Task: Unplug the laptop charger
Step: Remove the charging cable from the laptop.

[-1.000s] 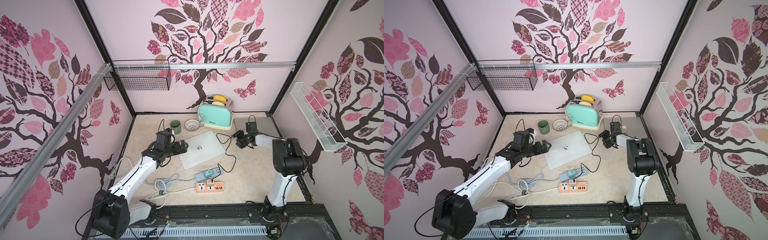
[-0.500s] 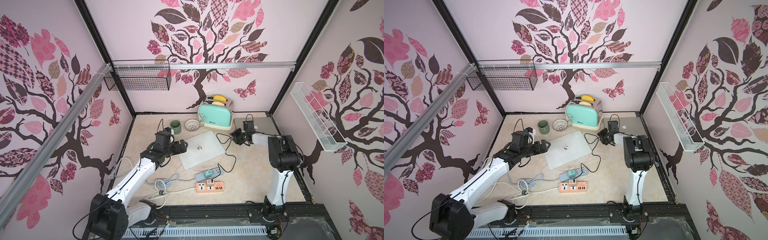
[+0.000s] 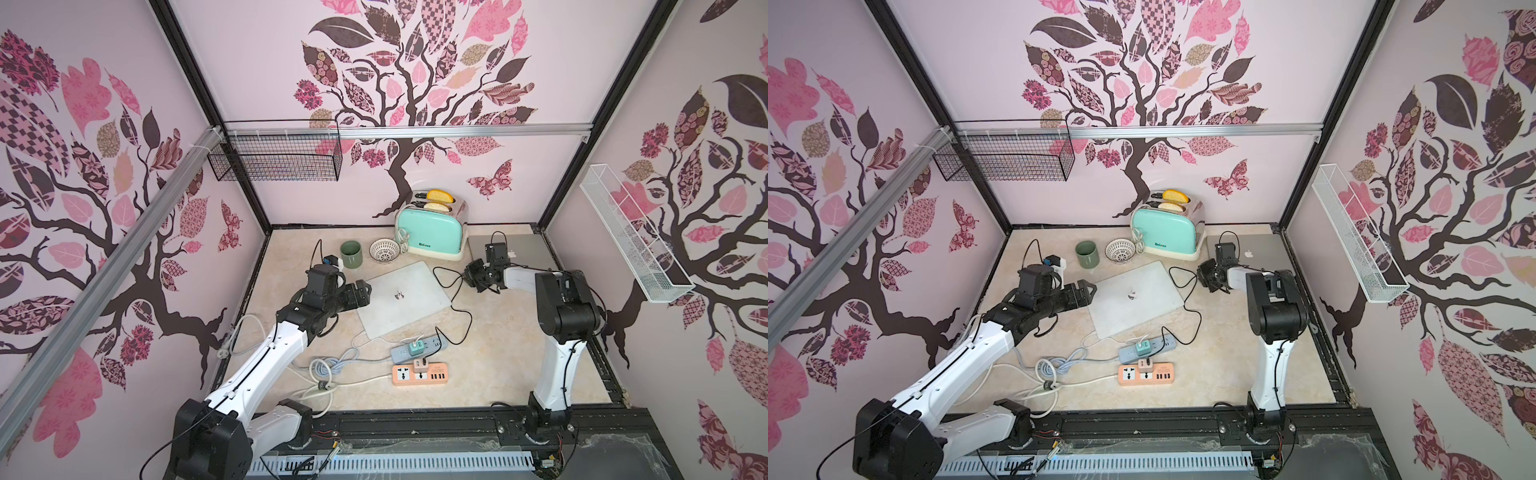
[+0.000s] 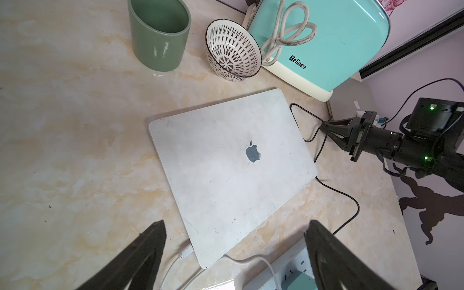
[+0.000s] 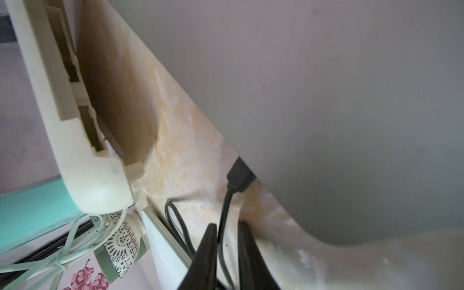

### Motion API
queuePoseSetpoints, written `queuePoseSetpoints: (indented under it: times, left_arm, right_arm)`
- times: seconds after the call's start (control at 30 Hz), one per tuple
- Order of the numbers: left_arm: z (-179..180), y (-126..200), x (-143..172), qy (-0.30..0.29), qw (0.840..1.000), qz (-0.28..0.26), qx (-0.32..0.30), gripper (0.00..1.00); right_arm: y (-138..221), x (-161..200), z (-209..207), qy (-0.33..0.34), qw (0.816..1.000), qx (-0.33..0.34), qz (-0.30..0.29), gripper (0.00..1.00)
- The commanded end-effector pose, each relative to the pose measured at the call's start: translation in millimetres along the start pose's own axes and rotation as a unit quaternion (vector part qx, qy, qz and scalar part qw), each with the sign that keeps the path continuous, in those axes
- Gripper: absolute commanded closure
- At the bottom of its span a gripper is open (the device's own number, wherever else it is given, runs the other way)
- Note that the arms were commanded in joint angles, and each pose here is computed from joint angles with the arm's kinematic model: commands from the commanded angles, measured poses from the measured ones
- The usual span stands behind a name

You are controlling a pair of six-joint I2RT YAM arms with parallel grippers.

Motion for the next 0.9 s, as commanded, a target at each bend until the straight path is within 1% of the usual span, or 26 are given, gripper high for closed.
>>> queuePoseSetpoints:
  times: [0.0,0.27,0.53,0.73,0.87]
  left_arm:
    - [-0.6,4.0,0.8,-0.008,1.000,-0.007,0.005,0.10]
    - [2.9,2.8,1.4,-0.017,1.000,-0.008,-0.010,0.09]
    - [10.6,-2.7,7.9,-0.008,1.000,0.000,-0.020,0.09]
    - [12.5,-3.0,9.2,-0.010,1.000,0.000,-0.023,0.09]
    - [13.4,-3.0,9.7,-0.008,1.000,-0.002,-0.023,0.09]
  right_arm:
    - [-10.7,10.8,-13.5,-0.015,0.999,0.025,0.020,0.83]
    - [-2.0,9.7,-8.3,-0.006,1.000,0.019,0.010,1.00]
    - [7.7,17.6,14.7,-0.013,1.000,-0.013,0.011,1.00]
    - [5.0,29.1,20.8,-0.051,0.998,-0.025,0.022,1.00]
    - [6.2,34.6,23.7,-0.059,0.998,-0.025,0.027,1.00]
Point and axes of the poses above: each gripper's point midway between its finger pads, its own y axis back along the fingers, its own z axis along the line the jaws close on, x = y × z, the point moved 9 cm from there along y, back along the fingers, and after that the axes turned 15 degrees about y, right-handed, at the moved point
